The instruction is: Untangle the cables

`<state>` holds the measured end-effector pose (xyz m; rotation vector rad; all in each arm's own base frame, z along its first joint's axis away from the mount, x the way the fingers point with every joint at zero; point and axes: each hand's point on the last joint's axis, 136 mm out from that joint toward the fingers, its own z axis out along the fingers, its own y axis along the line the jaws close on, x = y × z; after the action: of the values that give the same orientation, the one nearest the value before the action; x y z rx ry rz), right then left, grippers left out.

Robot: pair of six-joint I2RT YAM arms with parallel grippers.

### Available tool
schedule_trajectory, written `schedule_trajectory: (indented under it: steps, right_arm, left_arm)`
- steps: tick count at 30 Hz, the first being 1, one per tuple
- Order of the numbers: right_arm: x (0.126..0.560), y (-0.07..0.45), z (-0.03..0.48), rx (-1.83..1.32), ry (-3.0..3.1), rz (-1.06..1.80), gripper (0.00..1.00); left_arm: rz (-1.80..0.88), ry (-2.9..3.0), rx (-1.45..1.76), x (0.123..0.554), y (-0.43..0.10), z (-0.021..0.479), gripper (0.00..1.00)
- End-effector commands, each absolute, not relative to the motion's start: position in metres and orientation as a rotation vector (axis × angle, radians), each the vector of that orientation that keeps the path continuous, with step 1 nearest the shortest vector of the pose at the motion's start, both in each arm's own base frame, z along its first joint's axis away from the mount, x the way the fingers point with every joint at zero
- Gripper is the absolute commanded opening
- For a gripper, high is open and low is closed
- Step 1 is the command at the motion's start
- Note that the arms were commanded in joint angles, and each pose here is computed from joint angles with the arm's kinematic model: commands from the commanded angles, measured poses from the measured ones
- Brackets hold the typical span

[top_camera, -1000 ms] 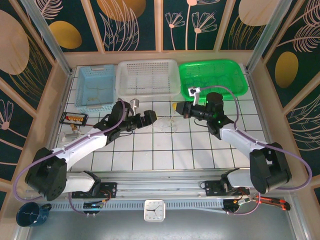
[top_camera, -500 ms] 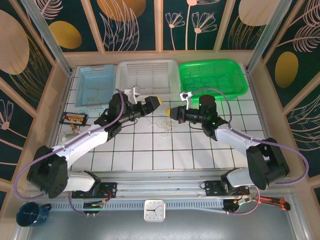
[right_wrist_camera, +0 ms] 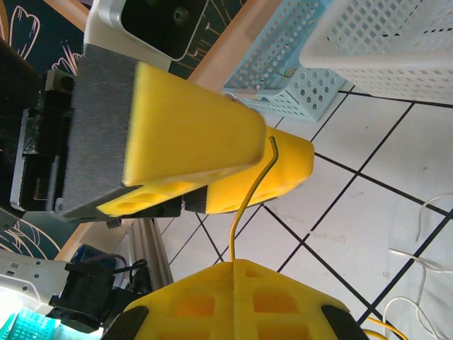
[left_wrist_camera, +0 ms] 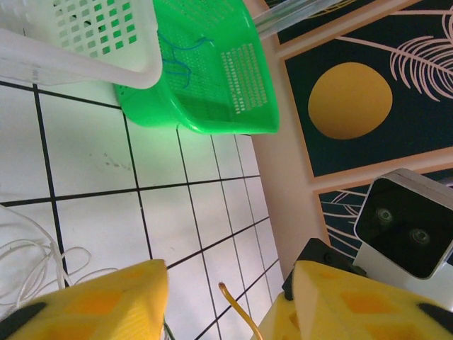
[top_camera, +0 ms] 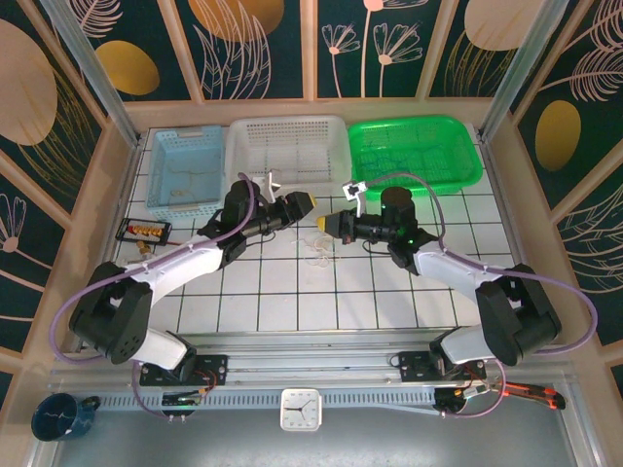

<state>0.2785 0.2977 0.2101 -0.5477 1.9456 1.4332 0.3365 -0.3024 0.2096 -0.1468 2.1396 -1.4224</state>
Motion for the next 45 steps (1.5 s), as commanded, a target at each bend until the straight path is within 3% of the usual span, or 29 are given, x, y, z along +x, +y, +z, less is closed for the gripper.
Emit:
schedule_trajectory:
  steps: [1, 5, 10, 11, 13, 15, 17, 23, 40, 45]
  right_arm:
    - [0.276, 0.304, 0.221, -0.6, 1.884, 1.444, 0.0]
    - [0.276, 0.305, 0.22, -0.599, 1.883, 1.45, 0.0]
    - [0.276, 0.304, 0.216, -0.589, 1.893, 1.448, 0.0]
    - [0.277, 0.303, 0.215, -0.584, 1.896, 1.439, 0.02]
    - [0.278, 0.301, 0.21, -0.568, 1.911, 1.412, 0.23]
    - [0.279, 0.298, 0.206, -0.555, 1.923, 1.383, 0.37]
    - [0.281, 0.295, 0.201, -0.545, 1.933, 1.348, 0.43]
    - [0.286, 0.291, 0.191, -0.51, 1.944, 1.285, 0.52]
    - [0.317, 0.319, 0.172, -0.471, 1.93, 1.145, 0.56]
    - [0.333, 0.317, 0.149, -0.388, 1.961, 1.095, 0.49]
  left_arm:
    - [-1.473, 2.087, -0.115, 0.341, -0.308, 0.222, 0.43]
    - [-1.487, 2.097, -0.118, 0.341, -0.311, 0.217, 0.36]
    - [-1.492, 2.088, -0.113, 0.341, -0.311, 0.218, 0.13]
    - [-1.491, 2.085, -0.109, 0.341, -0.311, 0.219, 0.08]
    - [-1.489, 2.074, -0.104, 0.341, -0.31, 0.224, 0.0]
    - [-1.484, 2.064, -0.099, 0.341, -0.309, 0.228, 0.0]
    - [-1.474, 2.053, -0.095, 0.34, -0.307, 0.232, 0.0]
    - [-1.406, 2.041, -0.109, 0.342, -0.298, 0.239, 0.0]
    - [-1.452, 2.017, -0.079, 0.34, -0.303, 0.257, 0.0]
    - [-1.482, 1.976, -0.061, 0.337, -0.303, 0.276, 0.0]
